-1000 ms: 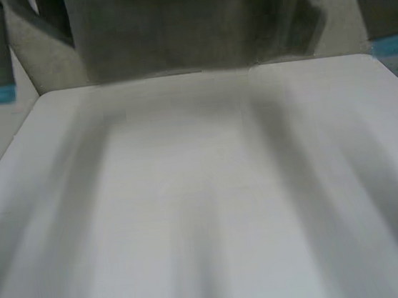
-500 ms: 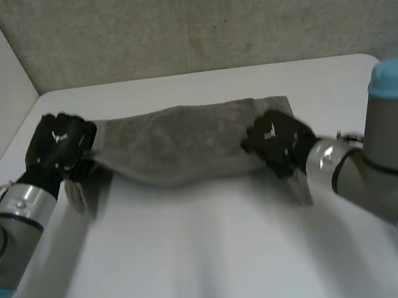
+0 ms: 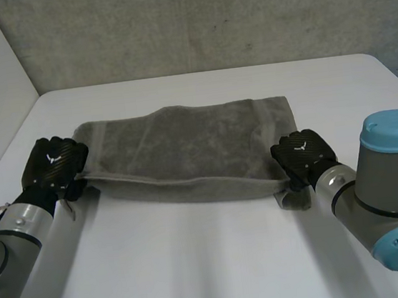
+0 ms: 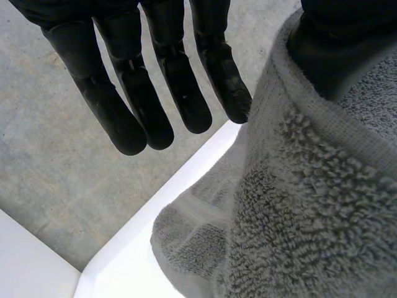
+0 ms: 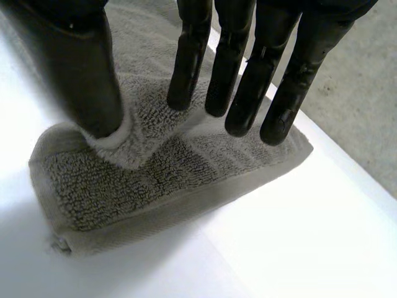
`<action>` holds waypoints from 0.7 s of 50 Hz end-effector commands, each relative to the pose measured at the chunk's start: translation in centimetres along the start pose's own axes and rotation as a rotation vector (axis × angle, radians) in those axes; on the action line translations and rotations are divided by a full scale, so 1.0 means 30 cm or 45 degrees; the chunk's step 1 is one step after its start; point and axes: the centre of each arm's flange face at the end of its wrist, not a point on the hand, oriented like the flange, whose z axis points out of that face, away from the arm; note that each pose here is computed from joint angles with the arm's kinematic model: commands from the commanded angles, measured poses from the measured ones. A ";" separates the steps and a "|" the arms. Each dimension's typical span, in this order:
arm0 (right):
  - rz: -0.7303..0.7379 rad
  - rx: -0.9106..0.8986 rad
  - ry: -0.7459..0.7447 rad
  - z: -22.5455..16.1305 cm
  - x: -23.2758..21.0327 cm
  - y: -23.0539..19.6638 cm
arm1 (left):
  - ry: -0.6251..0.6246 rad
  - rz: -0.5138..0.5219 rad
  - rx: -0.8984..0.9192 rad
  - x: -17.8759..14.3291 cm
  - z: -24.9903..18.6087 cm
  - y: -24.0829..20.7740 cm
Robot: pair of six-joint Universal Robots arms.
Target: Fold the towel.
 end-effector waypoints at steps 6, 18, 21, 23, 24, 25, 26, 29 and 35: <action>0.288 -0.002 0.001 0.021 0.005 -0.009 | -0.011 -0.002 0.001 -0.007 -0.001 -0.003; 0.467 -0.078 -0.016 0.011 -0.002 0.008 | -0.198 0.017 -0.031 -0.114 0.013 0.019; 0.486 -0.093 -0.021 0.017 -0.013 0.022 | -0.277 0.023 -0.031 -0.144 0.019 0.017; 0.493 -0.106 -0.021 0.025 -0.028 0.036 | -0.295 0.020 -0.025 -0.155 0.023 0.015; 0.498 -0.115 -0.010 0.030 -0.030 0.043 | -0.299 0.006 -0.028 -0.159 0.022 0.018; 0.498 -0.115 -0.010 0.030 -0.030 0.043 | -0.299 0.006 -0.028 -0.159 0.022 0.018; 0.504 -0.130 0.011 0.038 -0.029 0.053 | -0.304 -0.014 -0.030 -0.162 0.021 0.020; 0.515 -0.147 0.040 0.051 -0.032 0.067 | -0.300 -0.047 -0.032 -0.157 0.018 0.023; 0.536 -0.175 0.041 0.075 -0.043 0.095 | -0.289 -0.065 -0.027 -0.146 0.013 0.017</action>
